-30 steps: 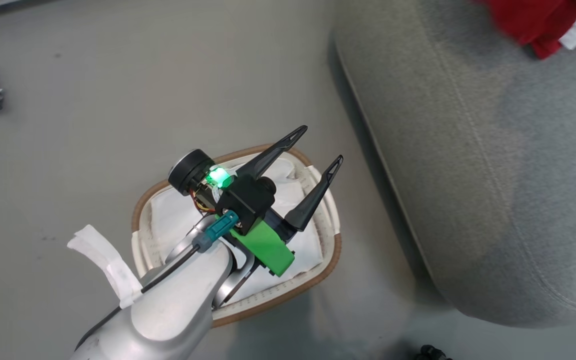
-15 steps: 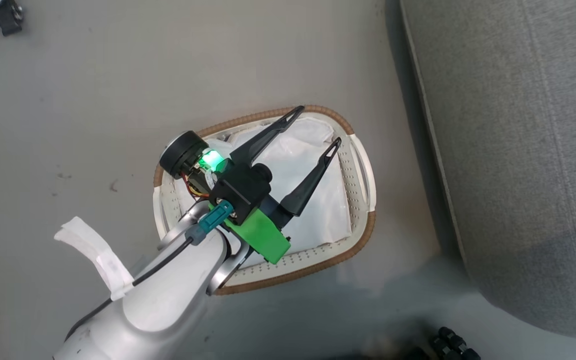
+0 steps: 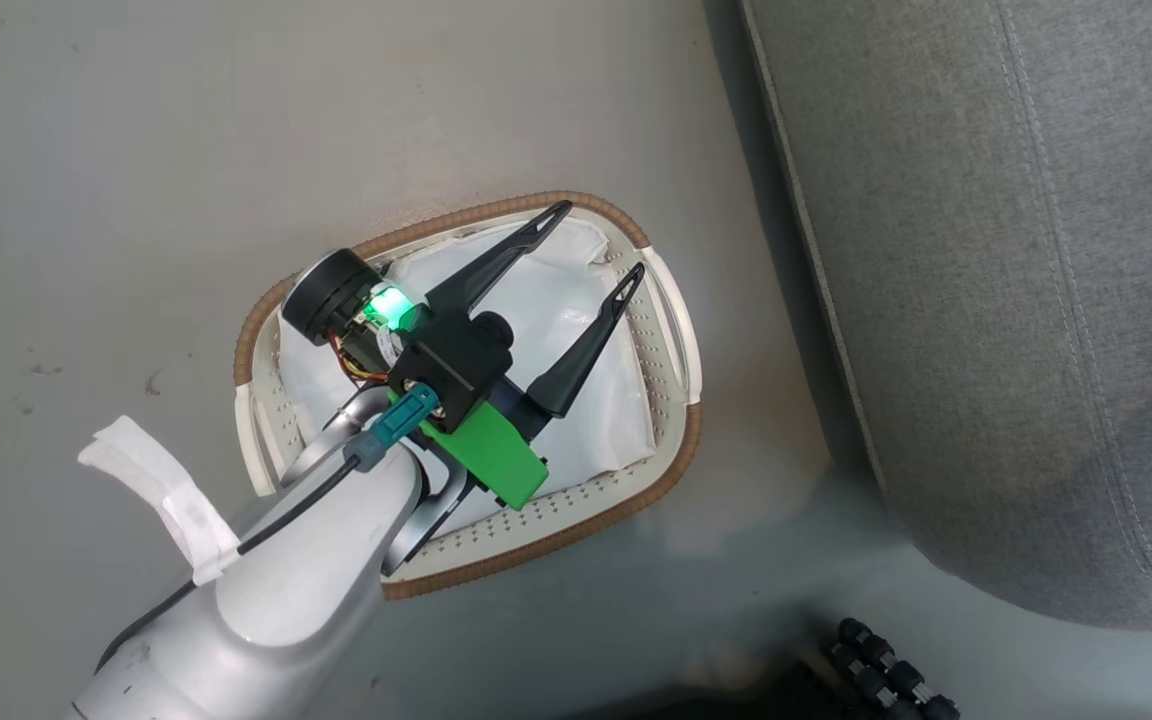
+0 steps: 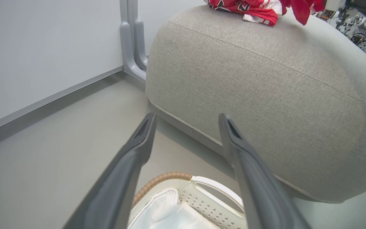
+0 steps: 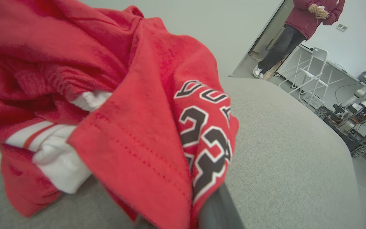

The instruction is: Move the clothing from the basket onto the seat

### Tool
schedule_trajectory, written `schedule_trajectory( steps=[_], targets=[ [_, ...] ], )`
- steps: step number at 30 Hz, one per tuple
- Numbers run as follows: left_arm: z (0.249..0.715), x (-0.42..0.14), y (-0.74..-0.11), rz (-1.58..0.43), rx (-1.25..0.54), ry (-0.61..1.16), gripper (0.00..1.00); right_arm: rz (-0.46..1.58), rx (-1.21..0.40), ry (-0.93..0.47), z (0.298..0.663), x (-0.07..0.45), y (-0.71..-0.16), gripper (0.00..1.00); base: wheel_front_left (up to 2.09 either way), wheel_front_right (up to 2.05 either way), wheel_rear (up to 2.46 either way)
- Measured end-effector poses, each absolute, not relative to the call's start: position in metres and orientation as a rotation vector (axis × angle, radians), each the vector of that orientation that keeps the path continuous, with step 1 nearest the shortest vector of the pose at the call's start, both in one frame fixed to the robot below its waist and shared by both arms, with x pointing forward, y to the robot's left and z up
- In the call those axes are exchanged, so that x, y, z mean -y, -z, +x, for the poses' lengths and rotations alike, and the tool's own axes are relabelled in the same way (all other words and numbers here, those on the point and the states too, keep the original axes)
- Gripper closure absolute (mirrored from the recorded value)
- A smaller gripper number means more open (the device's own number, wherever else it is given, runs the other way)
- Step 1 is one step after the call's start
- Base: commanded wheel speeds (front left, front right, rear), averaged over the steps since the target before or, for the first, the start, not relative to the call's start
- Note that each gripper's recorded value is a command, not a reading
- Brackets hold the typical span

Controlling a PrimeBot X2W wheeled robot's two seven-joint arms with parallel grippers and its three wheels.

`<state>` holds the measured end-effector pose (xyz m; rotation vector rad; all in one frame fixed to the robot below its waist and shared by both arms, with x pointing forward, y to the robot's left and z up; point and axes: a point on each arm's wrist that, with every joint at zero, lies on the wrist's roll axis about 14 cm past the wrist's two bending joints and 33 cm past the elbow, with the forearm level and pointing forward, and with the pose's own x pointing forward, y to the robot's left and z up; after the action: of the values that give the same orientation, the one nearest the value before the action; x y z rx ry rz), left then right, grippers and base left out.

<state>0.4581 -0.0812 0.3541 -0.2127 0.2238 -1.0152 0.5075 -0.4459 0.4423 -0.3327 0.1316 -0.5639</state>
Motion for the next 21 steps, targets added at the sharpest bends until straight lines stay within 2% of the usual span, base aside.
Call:
schedule_trajectory(
  steps=[12,21],
  targets=[
    [0.464,0.088,-0.395,-0.24,-0.157,0.989,0.0,-0.282,-0.112,0.532,0.461,0.418,-0.455,0.0,0.0,0.0,0.0],
    [0.46,0.082,-0.437,-0.274,-0.102,0.916,0.0,-0.31,0.012,0.5,0.448,0.414,-0.514,0.0,0.0,0.0,0.0]
  ],
)
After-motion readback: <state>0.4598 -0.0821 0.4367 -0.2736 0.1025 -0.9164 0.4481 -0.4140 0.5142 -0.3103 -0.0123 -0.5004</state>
